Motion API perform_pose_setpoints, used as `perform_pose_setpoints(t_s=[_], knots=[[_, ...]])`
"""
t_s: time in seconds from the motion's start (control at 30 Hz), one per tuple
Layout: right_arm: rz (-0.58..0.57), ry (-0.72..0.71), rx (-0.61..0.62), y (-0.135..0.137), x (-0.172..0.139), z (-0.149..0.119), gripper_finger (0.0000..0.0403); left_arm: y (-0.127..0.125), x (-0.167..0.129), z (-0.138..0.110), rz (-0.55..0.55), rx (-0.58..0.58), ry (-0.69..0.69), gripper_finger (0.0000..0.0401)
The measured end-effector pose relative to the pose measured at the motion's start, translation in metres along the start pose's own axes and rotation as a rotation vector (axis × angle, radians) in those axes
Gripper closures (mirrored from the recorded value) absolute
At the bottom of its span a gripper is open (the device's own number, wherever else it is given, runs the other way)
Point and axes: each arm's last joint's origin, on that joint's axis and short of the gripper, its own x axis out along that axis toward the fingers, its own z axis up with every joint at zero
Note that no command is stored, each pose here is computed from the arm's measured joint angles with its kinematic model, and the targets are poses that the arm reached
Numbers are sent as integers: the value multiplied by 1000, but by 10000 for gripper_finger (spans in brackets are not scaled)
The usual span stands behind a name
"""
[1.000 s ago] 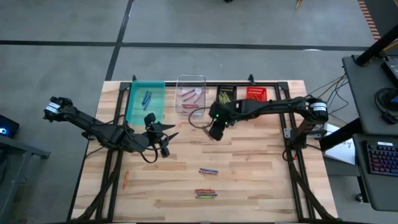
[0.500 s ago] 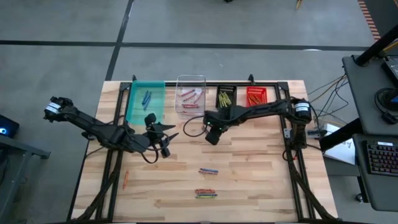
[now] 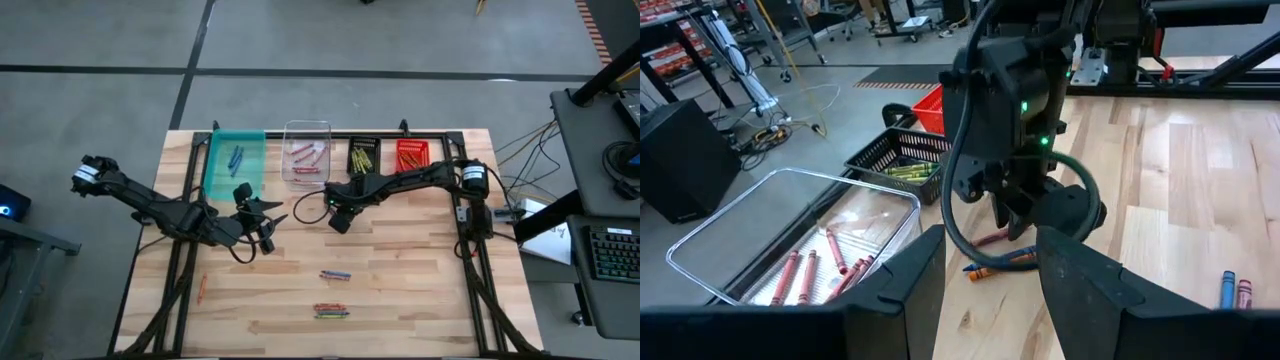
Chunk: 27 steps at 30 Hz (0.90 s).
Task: Sort crayons
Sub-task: Put the red crayon into the transparent bin
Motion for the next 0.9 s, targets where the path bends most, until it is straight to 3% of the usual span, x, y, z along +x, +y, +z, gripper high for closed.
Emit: perform_pose_setpoints(t_s=[0.4, 0.7, 0.9], knots=[[-11, 24, -4, 1, 14, -2, 387, 0, 0, 1, 0, 2, -2, 260], [-7, 6, -16, 1, 5, 1, 390, 0, 0, 1, 0, 2, -2, 260], [-5, -26, -43, 0, -20, 9, 390, -1, 2, -2, 3, 13, 12, 260]])
